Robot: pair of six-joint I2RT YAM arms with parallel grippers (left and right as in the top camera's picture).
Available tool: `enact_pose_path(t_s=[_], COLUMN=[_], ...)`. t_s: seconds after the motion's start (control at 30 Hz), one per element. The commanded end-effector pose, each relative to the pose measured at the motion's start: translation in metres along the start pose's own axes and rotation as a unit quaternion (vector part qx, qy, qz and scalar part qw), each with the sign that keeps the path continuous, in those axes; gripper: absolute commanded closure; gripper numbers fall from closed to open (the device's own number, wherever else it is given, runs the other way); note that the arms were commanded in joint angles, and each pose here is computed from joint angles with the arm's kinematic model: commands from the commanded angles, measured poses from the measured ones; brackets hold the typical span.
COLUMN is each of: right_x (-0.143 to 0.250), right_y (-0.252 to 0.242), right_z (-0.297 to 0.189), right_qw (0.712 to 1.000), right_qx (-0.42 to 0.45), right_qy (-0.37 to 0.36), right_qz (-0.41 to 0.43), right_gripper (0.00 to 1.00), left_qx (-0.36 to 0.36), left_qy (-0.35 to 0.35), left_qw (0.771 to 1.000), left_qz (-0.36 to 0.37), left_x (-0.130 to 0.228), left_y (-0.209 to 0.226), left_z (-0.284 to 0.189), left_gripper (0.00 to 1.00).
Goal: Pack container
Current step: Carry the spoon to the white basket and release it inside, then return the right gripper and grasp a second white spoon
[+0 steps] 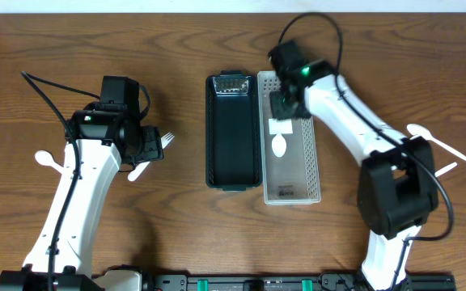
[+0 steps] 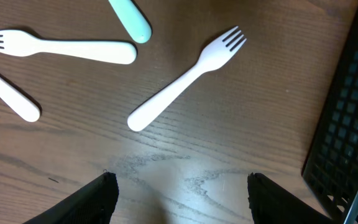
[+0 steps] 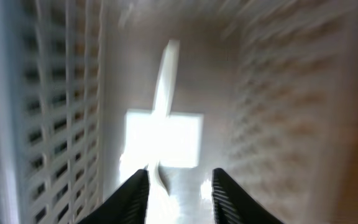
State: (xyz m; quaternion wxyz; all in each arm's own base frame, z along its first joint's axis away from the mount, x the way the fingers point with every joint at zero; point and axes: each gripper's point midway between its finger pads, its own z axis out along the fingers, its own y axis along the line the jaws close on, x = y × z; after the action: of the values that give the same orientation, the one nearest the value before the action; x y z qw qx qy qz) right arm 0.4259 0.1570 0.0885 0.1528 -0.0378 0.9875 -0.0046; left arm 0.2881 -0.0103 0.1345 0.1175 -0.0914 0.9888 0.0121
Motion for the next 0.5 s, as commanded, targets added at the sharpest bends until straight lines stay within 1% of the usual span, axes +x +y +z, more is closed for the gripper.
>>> enact_pose_path(t_s=[0.0,0.07,0.13,0.17,0.2,0.3,0.33,0.37,0.47], right_x=[-0.061,-0.071,-0.066,-0.06,-0.046,-0.003,0.014,0.028,0.061], right_y=[-0.064,-0.101,-0.141,-0.16,-0.186,-0.239,-0.255,-0.269,-0.296], right_z=[-0.094,-0.124,-0.143,-0.146,-0.148,-0.138,-0.131,-0.123,-0.093], right_qw=[0.988,0.977,0.963,0.955,0.943,0.903,0.889,0.879,0.859], right_qx=[0.048,0.066,0.08,0.087,0.099,0.135,0.144,0.148,0.144], right_qy=[-0.131,-0.165,-0.177,-0.172,-0.156,-0.094,-0.073,-0.052,-0.008], right_qz=[0.065,0.116,0.187,0.225,0.278,0.396,0.429,0.451,0.491], right_gripper=[0.46,0.38,0.37,0.35,0.29,0.03,0.01,0.01,0.01], left_qx=[-0.004,-0.004,-0.004,-0.004,-0.004,-0.004,-0.004,-0.004,-0.004], left_qy=[-0.013,-0.012,-0.012,-0.012,-0.012,-0.012,-0.012,-0.012,-0.013], left_qw=[1.0,1.0,1.0,1.0,1.0,1.0,1.0,1.0,1.0], left_qz=[-0.001,-0.001,-0.001,-0.001,-0.001,-0.001,-0.001,-0.001,-0.001], left_x=[-0.007,-0.007,-0.007,-0.007,-0.007,-0.007,-0.007,-0.007,-0.007], left_y=[0.002,0.002,0.002,0.002,0.002,0.002,0.002,0.002,0.002], left_z=[-0.006,-0.006,-0.006,-0.006,-0.006,-0.006,-0.006,-0.006,-0.006], left_gripper=[0.3,0.3,0.3,0.3,0.3,0.3,0.3,0.3,0.3])
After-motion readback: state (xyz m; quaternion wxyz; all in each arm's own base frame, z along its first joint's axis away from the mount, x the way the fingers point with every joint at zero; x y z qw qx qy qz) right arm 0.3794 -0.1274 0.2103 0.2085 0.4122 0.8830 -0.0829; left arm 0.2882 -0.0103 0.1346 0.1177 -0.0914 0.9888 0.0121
